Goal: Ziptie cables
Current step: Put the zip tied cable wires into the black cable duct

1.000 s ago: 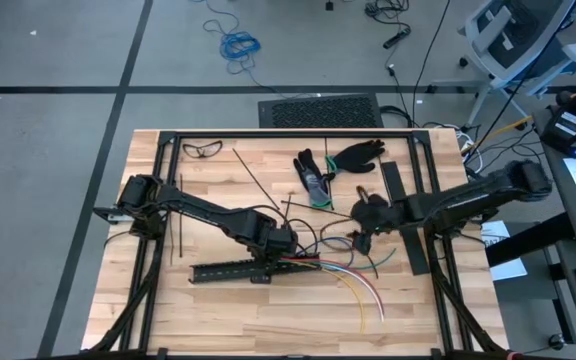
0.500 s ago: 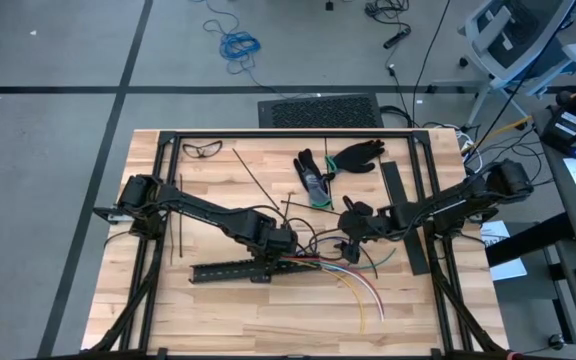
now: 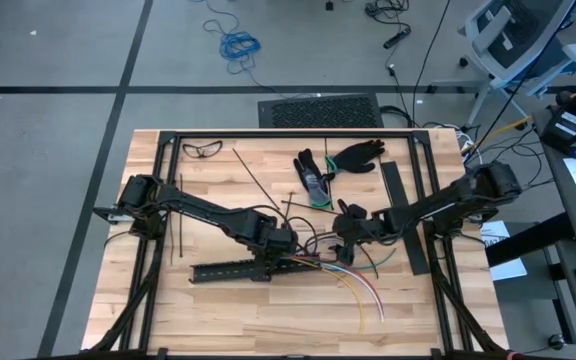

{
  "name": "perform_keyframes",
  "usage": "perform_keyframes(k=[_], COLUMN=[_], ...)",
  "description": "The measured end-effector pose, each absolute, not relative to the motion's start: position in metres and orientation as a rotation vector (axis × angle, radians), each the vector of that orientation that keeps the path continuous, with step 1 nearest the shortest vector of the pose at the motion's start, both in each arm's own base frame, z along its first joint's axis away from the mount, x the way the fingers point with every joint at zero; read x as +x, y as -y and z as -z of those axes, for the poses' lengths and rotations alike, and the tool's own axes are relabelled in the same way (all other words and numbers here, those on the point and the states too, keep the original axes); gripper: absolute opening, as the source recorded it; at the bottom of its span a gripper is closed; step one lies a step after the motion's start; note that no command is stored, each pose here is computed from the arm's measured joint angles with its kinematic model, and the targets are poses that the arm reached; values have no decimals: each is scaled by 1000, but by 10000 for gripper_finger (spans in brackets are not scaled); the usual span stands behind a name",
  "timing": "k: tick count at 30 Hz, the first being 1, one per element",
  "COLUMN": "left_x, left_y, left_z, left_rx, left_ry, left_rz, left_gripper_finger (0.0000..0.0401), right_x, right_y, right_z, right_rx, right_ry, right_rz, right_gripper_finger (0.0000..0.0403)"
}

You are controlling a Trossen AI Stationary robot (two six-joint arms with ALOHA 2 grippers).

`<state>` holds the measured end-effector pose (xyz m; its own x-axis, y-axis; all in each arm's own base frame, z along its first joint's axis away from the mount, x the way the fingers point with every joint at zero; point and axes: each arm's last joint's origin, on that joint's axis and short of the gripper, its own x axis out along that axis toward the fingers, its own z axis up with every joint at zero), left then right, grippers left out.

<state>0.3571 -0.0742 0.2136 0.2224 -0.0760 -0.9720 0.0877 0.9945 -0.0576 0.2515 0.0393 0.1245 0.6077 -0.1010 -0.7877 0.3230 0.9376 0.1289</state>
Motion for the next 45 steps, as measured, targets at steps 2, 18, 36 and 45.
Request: perform_keyframes(k=[2,18,36,45], left_x=[357,357,358,357], left_y=[74,74,73,73], left_z=[-214,-213,-214,-214], left_rx=[11,15,8,19], left_ry=[-1341,-1341,-1334,-1344], left_rz=[112,106,67,46], left_gripper_finger=[35,35,35,35], right_x=[254,253,236,231], right_y=[-39,-50,-62,-62], right_z=[-117,-102,-133,-149], right_rx=[262,221,344,405], right_ry=[-889,-935,-937,-900], right_rz=[262,313,210,191], right_gripper_finger=[336,40,6,5])
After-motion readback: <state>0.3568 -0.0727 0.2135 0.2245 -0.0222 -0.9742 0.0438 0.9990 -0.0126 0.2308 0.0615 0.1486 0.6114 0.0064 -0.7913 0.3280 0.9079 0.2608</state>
